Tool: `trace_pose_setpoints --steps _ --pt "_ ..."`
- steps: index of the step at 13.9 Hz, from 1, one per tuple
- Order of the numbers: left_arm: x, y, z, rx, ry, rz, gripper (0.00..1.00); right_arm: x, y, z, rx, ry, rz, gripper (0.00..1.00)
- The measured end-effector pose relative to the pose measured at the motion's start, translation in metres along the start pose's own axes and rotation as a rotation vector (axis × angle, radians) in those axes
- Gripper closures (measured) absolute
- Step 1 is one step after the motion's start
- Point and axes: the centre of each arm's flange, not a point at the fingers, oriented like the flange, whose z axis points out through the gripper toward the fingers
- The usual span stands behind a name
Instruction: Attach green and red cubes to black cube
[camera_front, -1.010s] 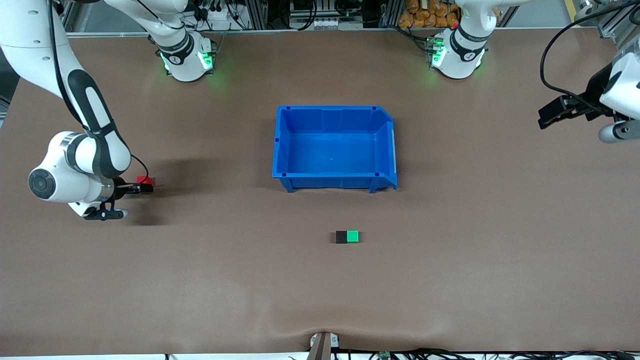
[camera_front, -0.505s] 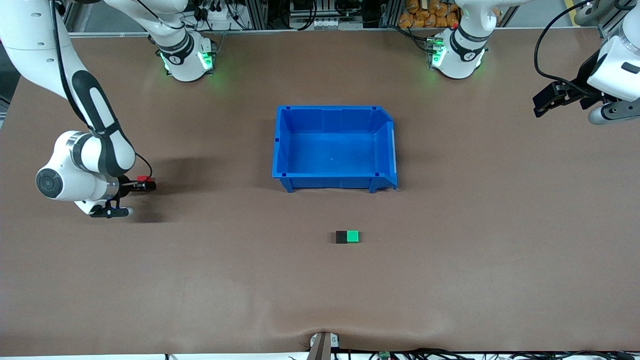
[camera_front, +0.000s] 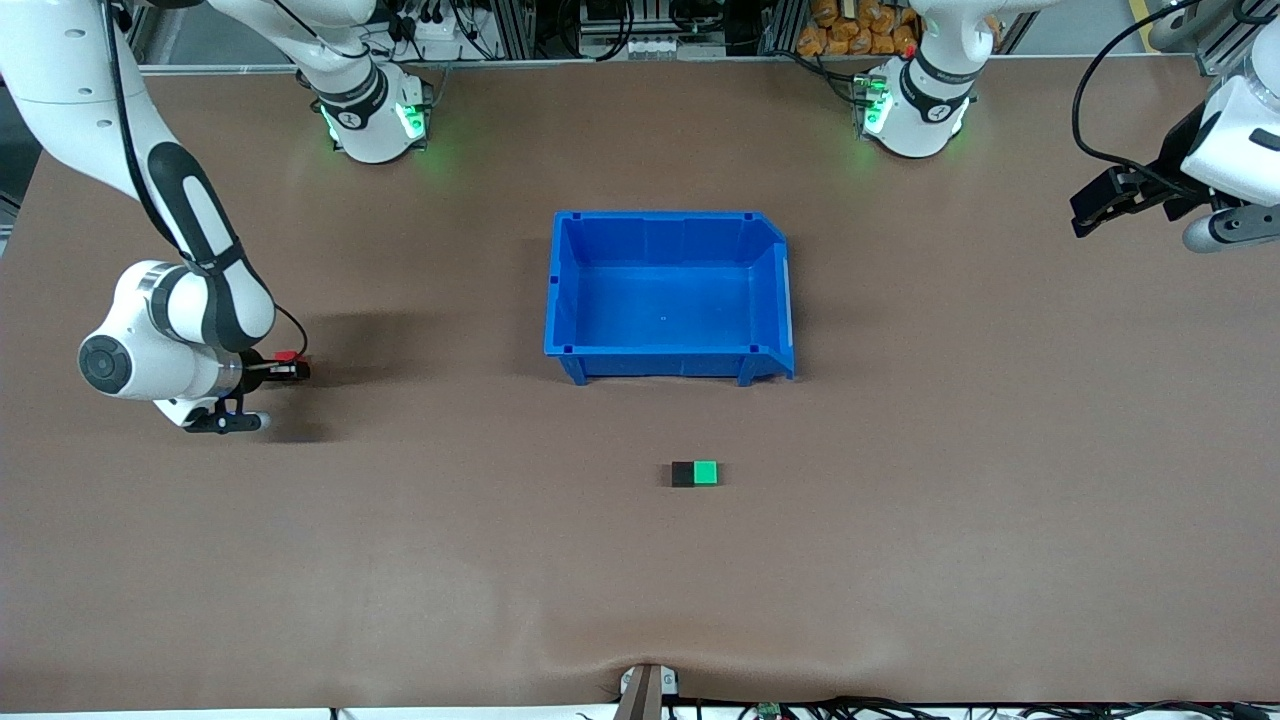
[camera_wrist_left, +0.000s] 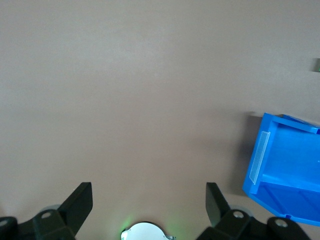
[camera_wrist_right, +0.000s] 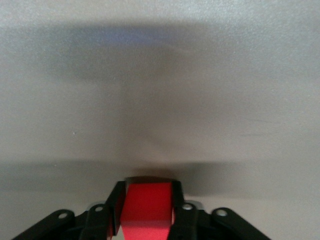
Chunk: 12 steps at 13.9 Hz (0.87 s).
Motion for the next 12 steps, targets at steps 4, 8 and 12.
trace_pose_setpoints --steps 4,8,12 --pt "0.001 0.001 0.001 -0.003 0.000 0.002 0.00 0.000 0.000 0.000 0.000 0.000 0.000 0.60" --pt "0.002 0.002 0.002 -0.003 0.000 0.002 0.00 0.000 0.000 -0.001 0.000 -0.001 0.000 0.60" --pt "0.001 0.006 0.001 -0.002 0.001 0.011 0.00 0.004 0.005 -0.016 0.011 -0.039 0.007 0.60"
